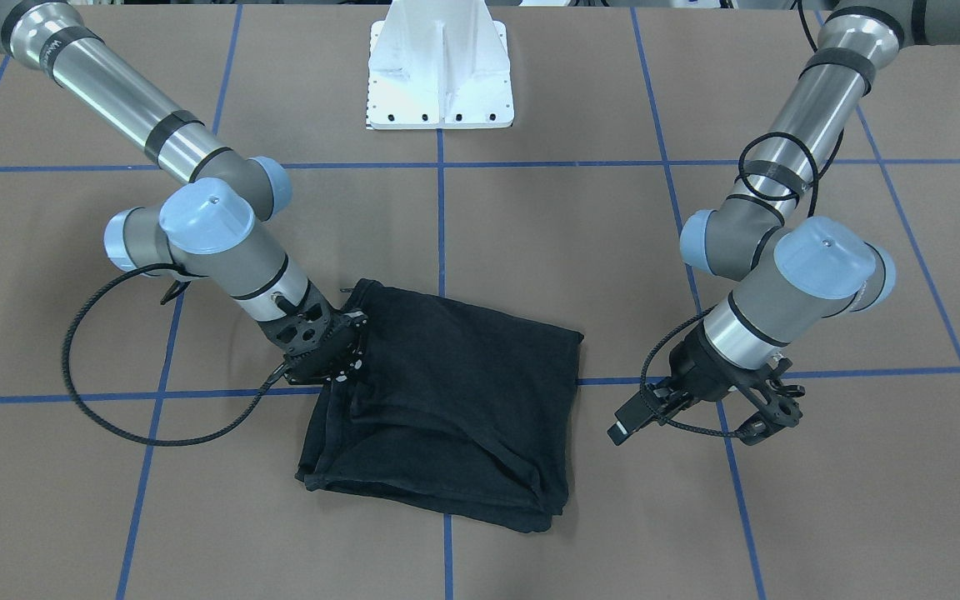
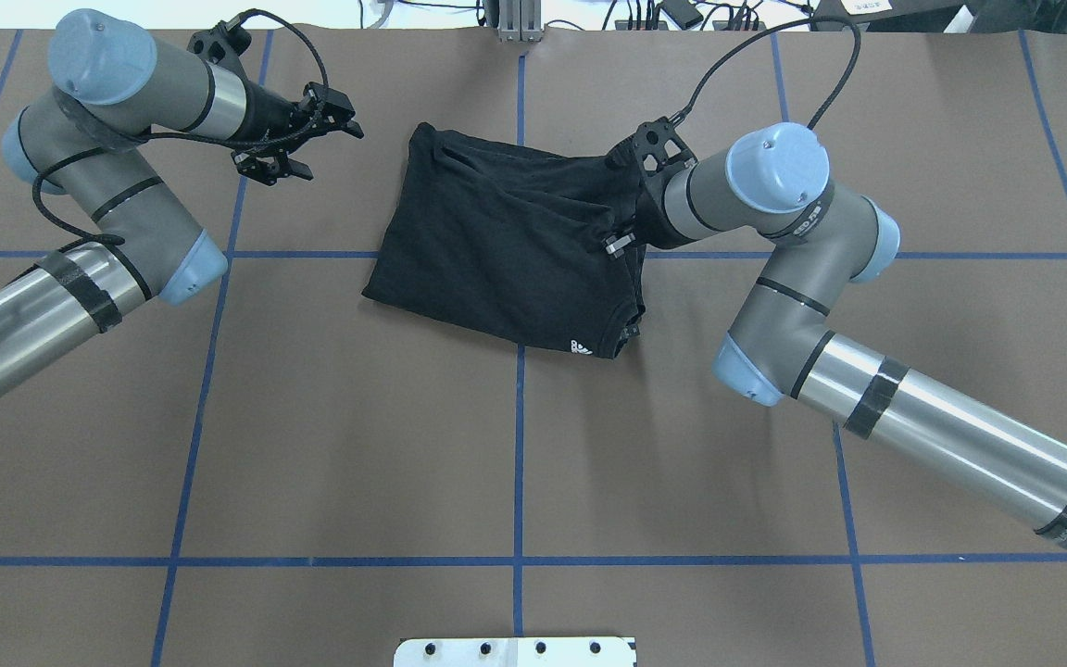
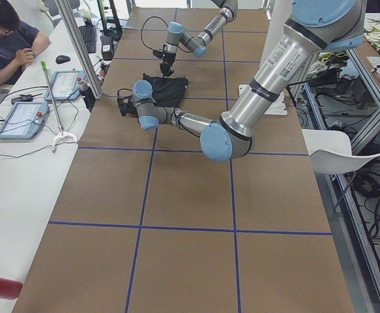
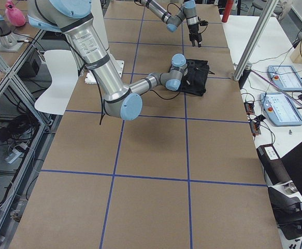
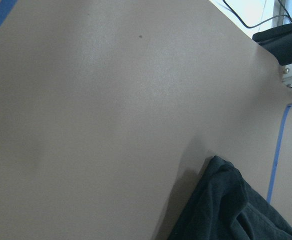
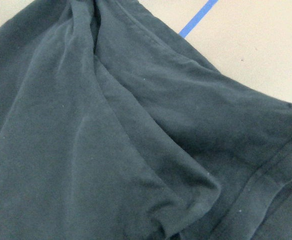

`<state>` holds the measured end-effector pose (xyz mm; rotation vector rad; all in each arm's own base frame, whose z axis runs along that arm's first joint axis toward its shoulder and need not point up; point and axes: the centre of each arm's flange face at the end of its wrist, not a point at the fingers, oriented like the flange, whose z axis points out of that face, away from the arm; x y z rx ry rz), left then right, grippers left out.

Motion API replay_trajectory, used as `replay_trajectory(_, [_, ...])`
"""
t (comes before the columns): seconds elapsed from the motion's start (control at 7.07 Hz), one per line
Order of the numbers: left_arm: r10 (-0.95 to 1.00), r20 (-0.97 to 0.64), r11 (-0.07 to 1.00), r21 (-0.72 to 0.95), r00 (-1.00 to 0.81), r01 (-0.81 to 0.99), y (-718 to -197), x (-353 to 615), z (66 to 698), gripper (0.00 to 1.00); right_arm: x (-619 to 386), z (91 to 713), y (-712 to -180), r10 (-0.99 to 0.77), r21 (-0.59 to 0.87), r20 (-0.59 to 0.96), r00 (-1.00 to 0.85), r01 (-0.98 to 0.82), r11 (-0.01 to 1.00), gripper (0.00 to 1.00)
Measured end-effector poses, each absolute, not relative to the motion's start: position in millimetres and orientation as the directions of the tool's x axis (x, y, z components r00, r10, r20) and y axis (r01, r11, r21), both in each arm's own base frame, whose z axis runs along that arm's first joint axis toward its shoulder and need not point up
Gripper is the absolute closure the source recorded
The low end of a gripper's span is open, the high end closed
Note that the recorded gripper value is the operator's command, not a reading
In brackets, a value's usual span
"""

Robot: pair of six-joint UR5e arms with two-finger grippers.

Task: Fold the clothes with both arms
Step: 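Slide the right gripper along the shirt's far edge, smoothing the fold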

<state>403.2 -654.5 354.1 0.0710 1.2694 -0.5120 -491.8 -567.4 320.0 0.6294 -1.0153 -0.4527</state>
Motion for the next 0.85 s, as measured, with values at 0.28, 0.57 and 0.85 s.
replay_trajectory(0.28, [-0.327, -0.924, 0.886, -0.227, 0.200, 0.404, -654, 404, 353, 0.00, -473, 321, -579, -0.611, 0.663, 0.648, 0.455, 0.056, 0.746, 1.00])
replay_trajectory(0.57, [-0.327, -0.924, 0.887, -0.227, 0.198, 0.403, -654, 404, 351, 0.00, -472, 328, -582, -0.601, 0.664, 0.639, 0.480, 0.048, 0.746, 1.00])
replay_trajectory(0.85, [-0.337, -0.922, 0.883, -0.238, 0.193, 0.404, -654, 405, 351, 0.00, -476, 338, -585, -0.588, 0.672, 0.615, 0.525, 0.040, 0.739, 1.00])
